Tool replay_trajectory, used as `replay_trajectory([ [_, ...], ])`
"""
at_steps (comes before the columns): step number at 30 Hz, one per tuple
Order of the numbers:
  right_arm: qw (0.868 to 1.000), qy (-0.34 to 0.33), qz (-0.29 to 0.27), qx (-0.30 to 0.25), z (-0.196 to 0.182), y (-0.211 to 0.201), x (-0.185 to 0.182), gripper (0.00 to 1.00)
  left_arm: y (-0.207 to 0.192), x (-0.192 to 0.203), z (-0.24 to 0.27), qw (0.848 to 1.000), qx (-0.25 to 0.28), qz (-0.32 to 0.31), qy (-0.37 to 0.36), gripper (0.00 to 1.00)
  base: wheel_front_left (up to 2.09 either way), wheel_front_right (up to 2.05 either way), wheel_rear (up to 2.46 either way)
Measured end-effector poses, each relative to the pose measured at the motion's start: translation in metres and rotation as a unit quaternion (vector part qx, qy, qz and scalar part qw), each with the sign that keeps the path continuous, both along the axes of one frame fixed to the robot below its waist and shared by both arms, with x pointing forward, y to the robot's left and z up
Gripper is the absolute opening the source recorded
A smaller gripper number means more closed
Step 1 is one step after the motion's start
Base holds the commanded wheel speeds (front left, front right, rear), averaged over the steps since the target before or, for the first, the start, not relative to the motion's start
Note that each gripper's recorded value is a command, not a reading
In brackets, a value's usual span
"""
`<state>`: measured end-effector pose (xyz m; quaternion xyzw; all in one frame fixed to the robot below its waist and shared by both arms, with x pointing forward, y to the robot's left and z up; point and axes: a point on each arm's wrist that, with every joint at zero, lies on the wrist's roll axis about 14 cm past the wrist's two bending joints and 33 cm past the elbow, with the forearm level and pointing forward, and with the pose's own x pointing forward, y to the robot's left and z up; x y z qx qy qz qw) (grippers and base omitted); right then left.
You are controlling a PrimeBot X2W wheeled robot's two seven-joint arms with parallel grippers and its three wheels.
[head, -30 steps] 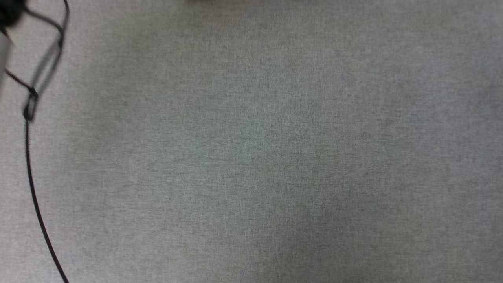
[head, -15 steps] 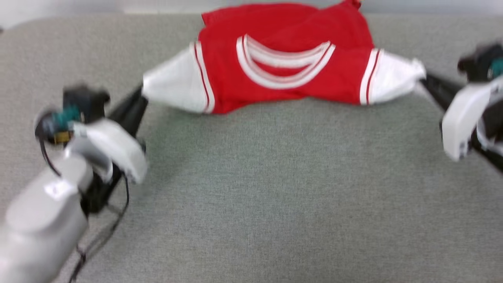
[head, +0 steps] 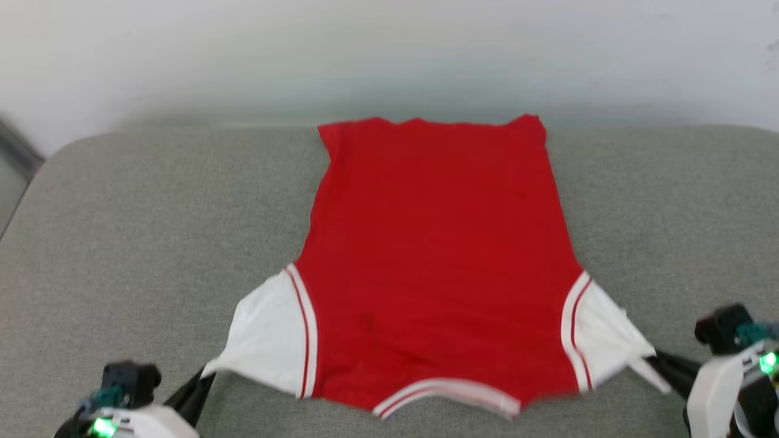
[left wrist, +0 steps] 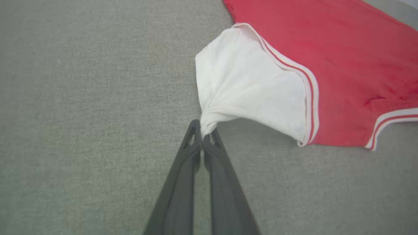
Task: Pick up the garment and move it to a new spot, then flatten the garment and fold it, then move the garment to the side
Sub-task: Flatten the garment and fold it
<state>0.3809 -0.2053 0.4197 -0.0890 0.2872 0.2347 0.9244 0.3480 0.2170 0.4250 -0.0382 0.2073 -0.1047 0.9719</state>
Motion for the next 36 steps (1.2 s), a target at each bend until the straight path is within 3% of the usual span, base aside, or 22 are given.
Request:
replay_trajectory([
  [10, 0.997, 0.069, -0.021, -0.007, -0.036, -0.018, -0.095, 0.00, 0.008, -0.077, -0.028, 0.998, -0.001, 0.039, 0.057, 0.00, 0.00, 0.00, 0.00],
  [17, 0.995, 0.091, -0.034, -0.006, -0.043, -0.018, -0.117, 0.00, 0.003, -0.095, -0.033, 0.996, -0.011, 0.047, 0.072, 0.00, 0.00, 0.00, 0.00],
  [18, 0.995, 0.090, -0.037, -0.006, -0.042, -0.019, -0.115, 0.07, 0.002, -0.094, -0.031, 0.996, -0.012, 0.048, 0.069, 0.00, 0.00, 0.00, 0.00],
  [19, 0.995, 0.087, -0.039, -0.008, -0.040, -0.019, -0.112, 0.40, 0.002, -0.093, -0.030, 0.997, -0.013, 0.048, 0.066, 0.00, 0.00, 0.00, 0.00],
  [20, 0.996, 0.082, -0.038, -0.012, -0.036, -0.019, -0.108, 1.00, 0.000, -0.092, -0.029, 0.997, -0.013, 0.046, 0.064, 0.00, 0.00, 0.00, 0.00],
  [28, 0.998, -0.036, -0.044, -0.030, 0.033, -0.028, -0.031, 1.00, -0.011, -0.069, -0.009, 0.999, -0.011, 0.029, 0.023, 0.00, 0.00, 0.00, 0.00],
  [36, 0.981, -0.183, -0.038, -0.046, 0.146, -0.031, 0.075, 1.00, -0.020, -0.040, 0.007, 1.000, -0.010, 0.022, -0.007, 0.00, 0.00, 0.00, 0.00],
])
